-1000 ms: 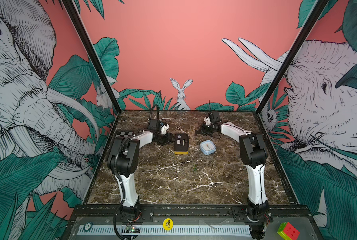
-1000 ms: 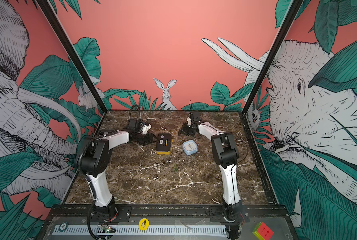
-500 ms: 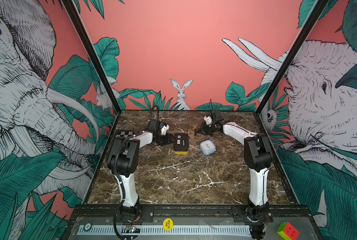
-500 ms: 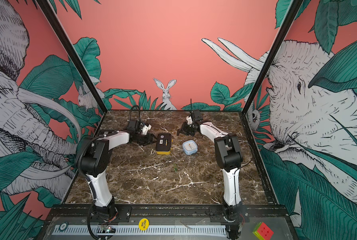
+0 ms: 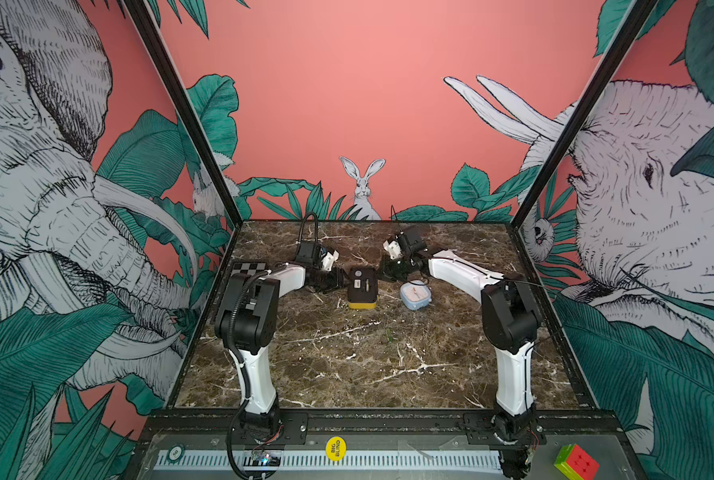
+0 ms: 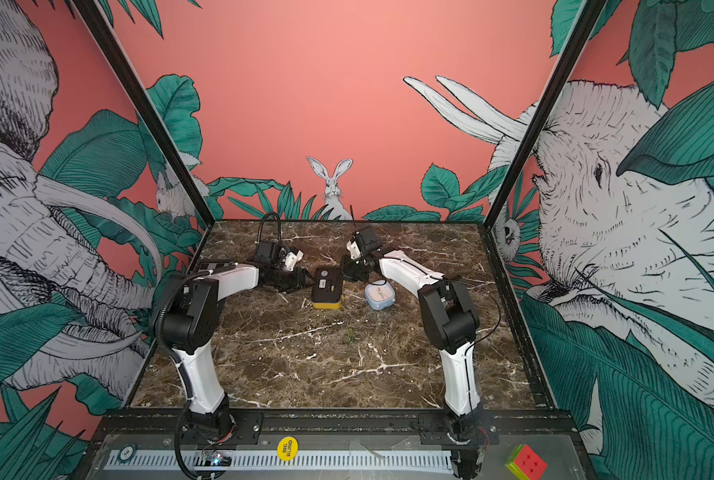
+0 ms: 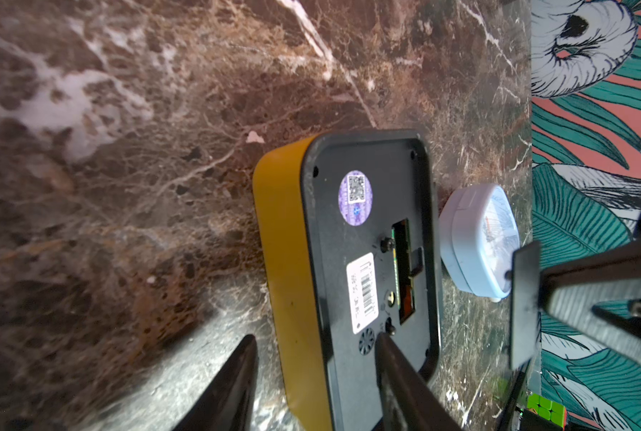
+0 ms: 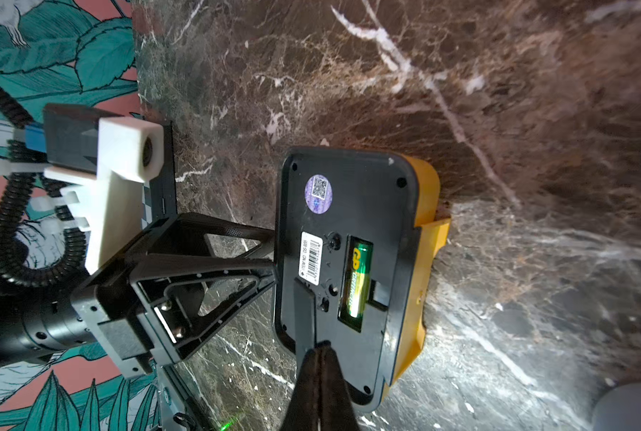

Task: Insert the battery into the alarm
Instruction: Install the cover on the alarm, then adjust the alarm at the center of the board.

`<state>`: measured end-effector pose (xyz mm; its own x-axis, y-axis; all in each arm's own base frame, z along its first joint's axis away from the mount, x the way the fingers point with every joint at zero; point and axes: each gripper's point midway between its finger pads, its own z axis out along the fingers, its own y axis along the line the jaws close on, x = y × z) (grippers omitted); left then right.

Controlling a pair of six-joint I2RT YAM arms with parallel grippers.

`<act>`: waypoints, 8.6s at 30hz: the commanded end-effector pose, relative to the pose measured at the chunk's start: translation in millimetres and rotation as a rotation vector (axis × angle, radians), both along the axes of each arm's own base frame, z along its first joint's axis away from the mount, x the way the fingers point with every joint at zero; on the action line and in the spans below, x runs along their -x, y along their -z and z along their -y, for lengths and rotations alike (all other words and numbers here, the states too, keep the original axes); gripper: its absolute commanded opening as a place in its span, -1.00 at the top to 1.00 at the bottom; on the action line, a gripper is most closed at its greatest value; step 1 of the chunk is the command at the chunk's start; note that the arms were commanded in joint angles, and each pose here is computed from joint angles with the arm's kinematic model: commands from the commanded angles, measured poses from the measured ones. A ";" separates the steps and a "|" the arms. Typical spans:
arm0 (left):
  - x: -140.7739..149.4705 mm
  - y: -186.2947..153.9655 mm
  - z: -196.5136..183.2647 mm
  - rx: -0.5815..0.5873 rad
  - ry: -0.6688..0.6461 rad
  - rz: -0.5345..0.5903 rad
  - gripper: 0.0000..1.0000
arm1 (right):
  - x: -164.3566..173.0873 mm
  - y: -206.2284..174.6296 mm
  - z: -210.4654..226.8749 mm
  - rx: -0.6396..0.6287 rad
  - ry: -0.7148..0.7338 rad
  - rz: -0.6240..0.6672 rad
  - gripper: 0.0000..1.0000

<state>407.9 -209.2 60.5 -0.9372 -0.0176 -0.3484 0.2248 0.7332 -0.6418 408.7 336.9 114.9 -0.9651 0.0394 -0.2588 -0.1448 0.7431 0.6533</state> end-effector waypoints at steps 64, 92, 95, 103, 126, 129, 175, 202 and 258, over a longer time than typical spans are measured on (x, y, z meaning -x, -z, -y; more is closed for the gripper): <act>34.6 -20.0 15.9 0.043 0.153 -0.069 -0.01 | -6.5 27.3 -2.2 0.067 0.048 0.014 1.00; 29.0 -18.8 4.8 0.000 0.107 -0.046 -0.02 | -13.6 42.5 -2.1 0.072 0.032 -0.014 1.00; 28.9 -19.5 4.8 0.000 0.107 -0.045 -0.02 | -14.6 42.6 -3.7 0.066 0.033 -0.010 1.00; 29.7 -18.6 4.4 -0.002 0.108 -0.048 -0.02 | -15.3 44.1 -4.9 0.061 0.035 -0.012 1.00; 29.1 -16.7 4.3 -0.006 0.109 -0.052 -0.02 | -16.6 49.1 -8.9 0.048 0.041 -0.022 1.00; 28.9 -16.3 4.1 -0.007 0.108 -0.053 -0.02 | -16.7 48.8 -10.1 0.045 0.042 -0.022 1.00; 24.2 -19.9 -2.4 -0.031 0.095 -0.042 -0.03 | -19.5 17.6 4.0 0.153 0.061 0.098 0.09; 10.6 -25.3 -1.4 -0.043 0.075 -0.037 -0.04 | -29.3 41.3 18.3 0.247 -0.078 0.121 -0.02; -38.2 -13.9 12.8 0.065 -0.051 -0.084 -0.79 | 3.3 76.3 46.8 0.201 -0.123 -0.037 0.89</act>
<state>433.3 -218.0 60.4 -0.9678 -0.0406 -0.2484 0.1408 0.7306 -0.6681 412.4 300.2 58.0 -0.9537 -0.1331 -0.2698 -0.2608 0.8130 0.5206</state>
